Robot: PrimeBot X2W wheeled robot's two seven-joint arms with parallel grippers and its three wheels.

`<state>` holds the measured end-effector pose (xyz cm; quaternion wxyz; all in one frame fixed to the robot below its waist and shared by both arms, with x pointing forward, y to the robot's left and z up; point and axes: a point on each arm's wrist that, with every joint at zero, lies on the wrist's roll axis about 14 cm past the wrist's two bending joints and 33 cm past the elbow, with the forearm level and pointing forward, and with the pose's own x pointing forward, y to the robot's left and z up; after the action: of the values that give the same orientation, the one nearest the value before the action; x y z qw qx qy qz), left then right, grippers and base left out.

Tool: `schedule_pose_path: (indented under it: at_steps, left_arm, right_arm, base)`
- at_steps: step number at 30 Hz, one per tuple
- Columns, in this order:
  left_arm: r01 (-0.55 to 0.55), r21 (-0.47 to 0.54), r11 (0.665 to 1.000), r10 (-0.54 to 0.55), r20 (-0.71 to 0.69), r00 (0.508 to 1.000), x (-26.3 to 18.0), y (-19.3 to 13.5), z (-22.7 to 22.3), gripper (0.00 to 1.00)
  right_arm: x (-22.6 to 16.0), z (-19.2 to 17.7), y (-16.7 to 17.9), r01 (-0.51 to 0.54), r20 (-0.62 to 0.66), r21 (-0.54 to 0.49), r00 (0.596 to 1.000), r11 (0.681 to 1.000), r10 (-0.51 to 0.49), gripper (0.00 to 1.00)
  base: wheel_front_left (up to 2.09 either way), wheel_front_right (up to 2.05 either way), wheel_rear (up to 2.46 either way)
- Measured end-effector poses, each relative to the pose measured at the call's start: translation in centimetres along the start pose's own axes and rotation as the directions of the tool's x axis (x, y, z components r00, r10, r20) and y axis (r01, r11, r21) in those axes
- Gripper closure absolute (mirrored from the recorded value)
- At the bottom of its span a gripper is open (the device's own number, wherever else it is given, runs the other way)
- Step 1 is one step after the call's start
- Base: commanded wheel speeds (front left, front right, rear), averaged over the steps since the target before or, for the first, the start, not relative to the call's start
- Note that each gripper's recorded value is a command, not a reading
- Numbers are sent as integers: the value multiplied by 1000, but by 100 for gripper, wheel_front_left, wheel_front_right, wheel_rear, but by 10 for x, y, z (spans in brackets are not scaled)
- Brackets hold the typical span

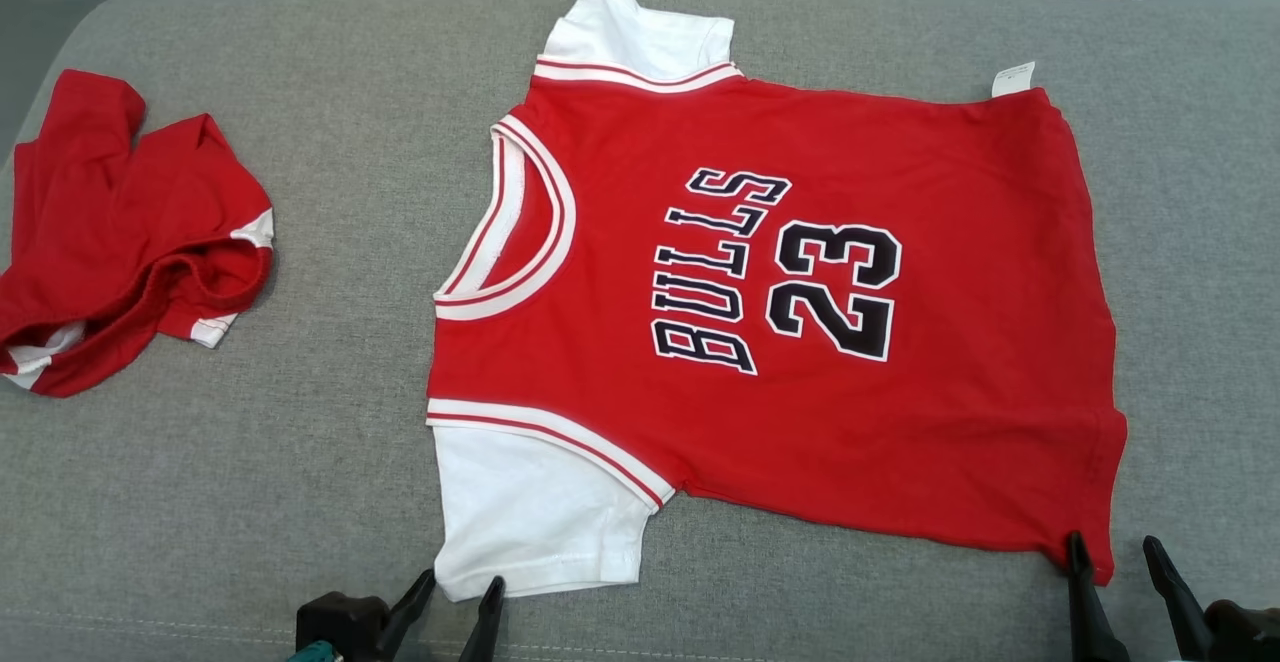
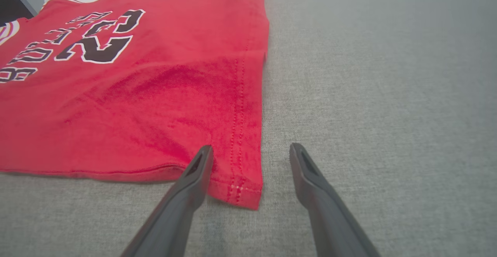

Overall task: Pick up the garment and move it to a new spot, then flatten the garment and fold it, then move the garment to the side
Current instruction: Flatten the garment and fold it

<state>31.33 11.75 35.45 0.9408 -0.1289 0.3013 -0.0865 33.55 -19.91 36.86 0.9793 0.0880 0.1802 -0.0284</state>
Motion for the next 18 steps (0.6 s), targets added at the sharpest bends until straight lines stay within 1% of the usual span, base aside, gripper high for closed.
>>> schedule_pose_path:
  at_steps: [6,7,8,9,10,11,12,13,15,16,17,18]
  left_arm:
    - [8,-5,1000,-8,5,1000,7,1,2,0]
    - [14,-3,1000,-14,3,1000,7,0,2,4]
    - [15,-2,1000,-15,0,1000,8,0,1,11]
    - [23,-5,1000,-23,-6,1000,8,-1,0,31]
    - [22,-8,1000,-22,-7,1000,8,-1,0,55]
    - [22,-7,1000,-23,-11,1000,8,-1,-1,63]
    - [29,-8,1000,-30,-20,999,8,-2,-3,78]
    - [35,-13,999,-35,-30,999,7,-4,-5,87]
    - [49,-26,998,-51,-42,998,7,-10,-8,100]
    - [53,-32,998,-55,-49,997,7,-12,-9,100]
    - [55,-35,998,-56,-49,997,7,-13,-9,100]
    - [56,-36,998,-57,-50,997,6,-14,-10,100]
  right_arm:
    - [2,-11,2,-5,-36,7,999,1000,5,0]
    - [3,-11,3,-8,-36,7,999,1000,9,0]
    - [4,-11,4,-11,-36,7,999,1000,11,0]
    - [4,-11,5,-12,-36,7,999,1000,12,0]
    - [4,-11,5,-13,-37,7,999,1000,13,0]
    - [3,-11,5,-14,-37,7,999,1000,14,0]
    - [3,-11,5,-13,-38,10,999,1000,13,0]
    - [3,-12,5,-11,-39,15,999,1000,12,0]
    - [2,-14,5,-10,-45,18,999,1000,11,0]
    - [2,-15,5,-12,-47,17,999,1000,13,1]
    - [2,-15,6,-14,-48,19,999,1000,15,56]
    - [2,-16,6,-14,-48,20,999,1000,15,80]
  base:
    - [0,0,0]
    - [0,0,0]
    - [0,0,0]
    - [0,0,0]
    - [0,0,0]
    - [0,0,0]
    - [0,0,0]
    - [0,0,0]
    - [0,0,0]
    - [0,0,0]
    - [0,0,0]
    - [0,0,0]
